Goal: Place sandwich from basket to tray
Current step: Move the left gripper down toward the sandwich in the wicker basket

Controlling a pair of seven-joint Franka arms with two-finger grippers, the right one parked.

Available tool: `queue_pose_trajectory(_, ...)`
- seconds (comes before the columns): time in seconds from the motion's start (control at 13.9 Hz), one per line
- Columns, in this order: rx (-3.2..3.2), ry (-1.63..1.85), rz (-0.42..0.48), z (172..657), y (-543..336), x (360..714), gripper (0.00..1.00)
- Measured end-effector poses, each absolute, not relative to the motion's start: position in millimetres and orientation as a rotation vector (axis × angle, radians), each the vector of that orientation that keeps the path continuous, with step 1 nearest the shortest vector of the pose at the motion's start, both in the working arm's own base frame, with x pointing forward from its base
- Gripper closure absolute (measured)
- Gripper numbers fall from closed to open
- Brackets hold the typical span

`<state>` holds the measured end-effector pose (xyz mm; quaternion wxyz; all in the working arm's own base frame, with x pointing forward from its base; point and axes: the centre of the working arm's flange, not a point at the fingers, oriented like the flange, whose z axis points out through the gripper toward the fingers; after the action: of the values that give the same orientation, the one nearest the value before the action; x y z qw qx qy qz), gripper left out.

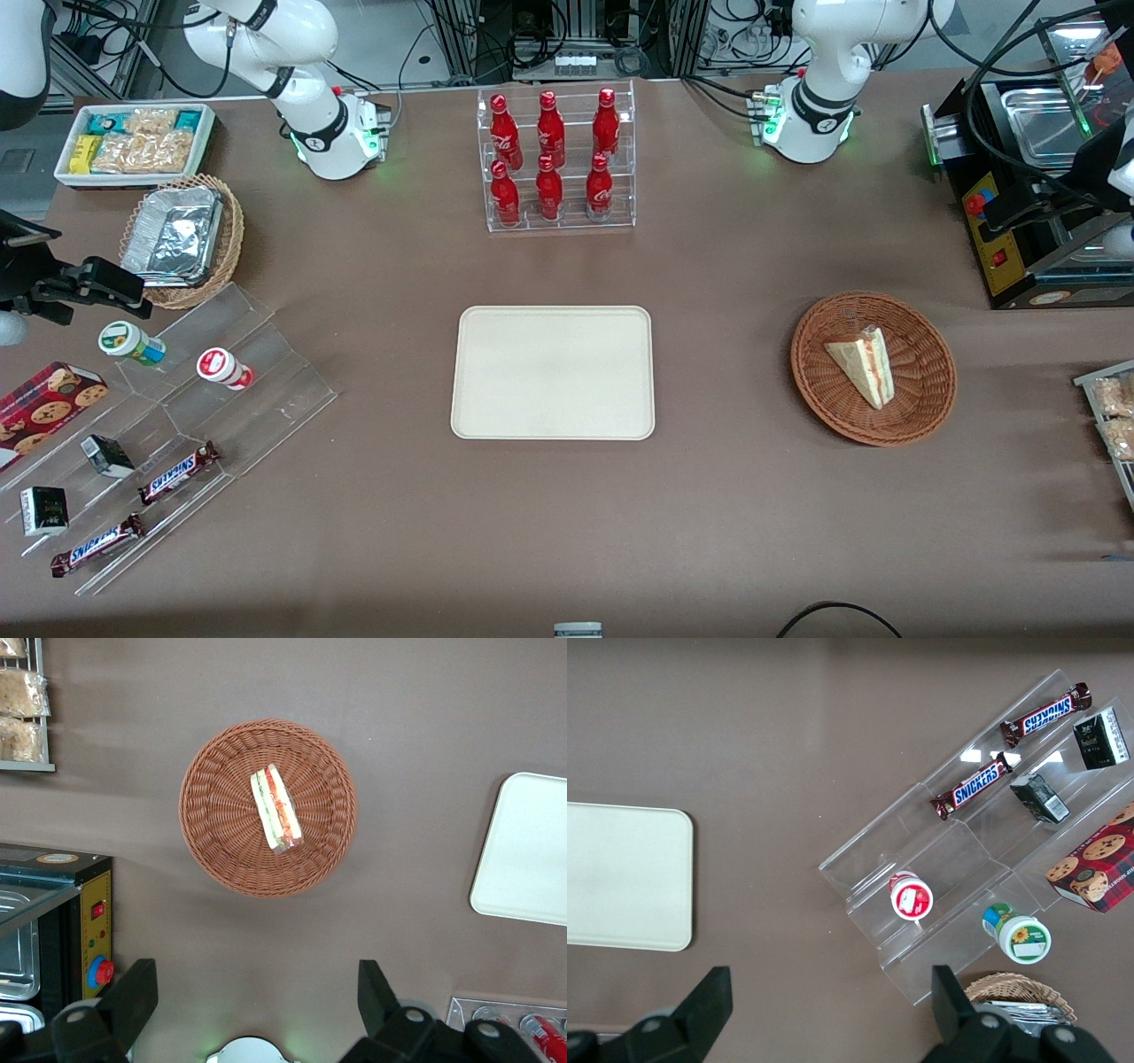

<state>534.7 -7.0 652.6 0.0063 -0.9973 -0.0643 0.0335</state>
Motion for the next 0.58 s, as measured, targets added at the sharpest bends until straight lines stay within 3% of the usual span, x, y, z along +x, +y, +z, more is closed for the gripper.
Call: queue_pose_trajectory(0.58, -3.116, -0.232, 0.139, 640, 1, 540, 0.0)
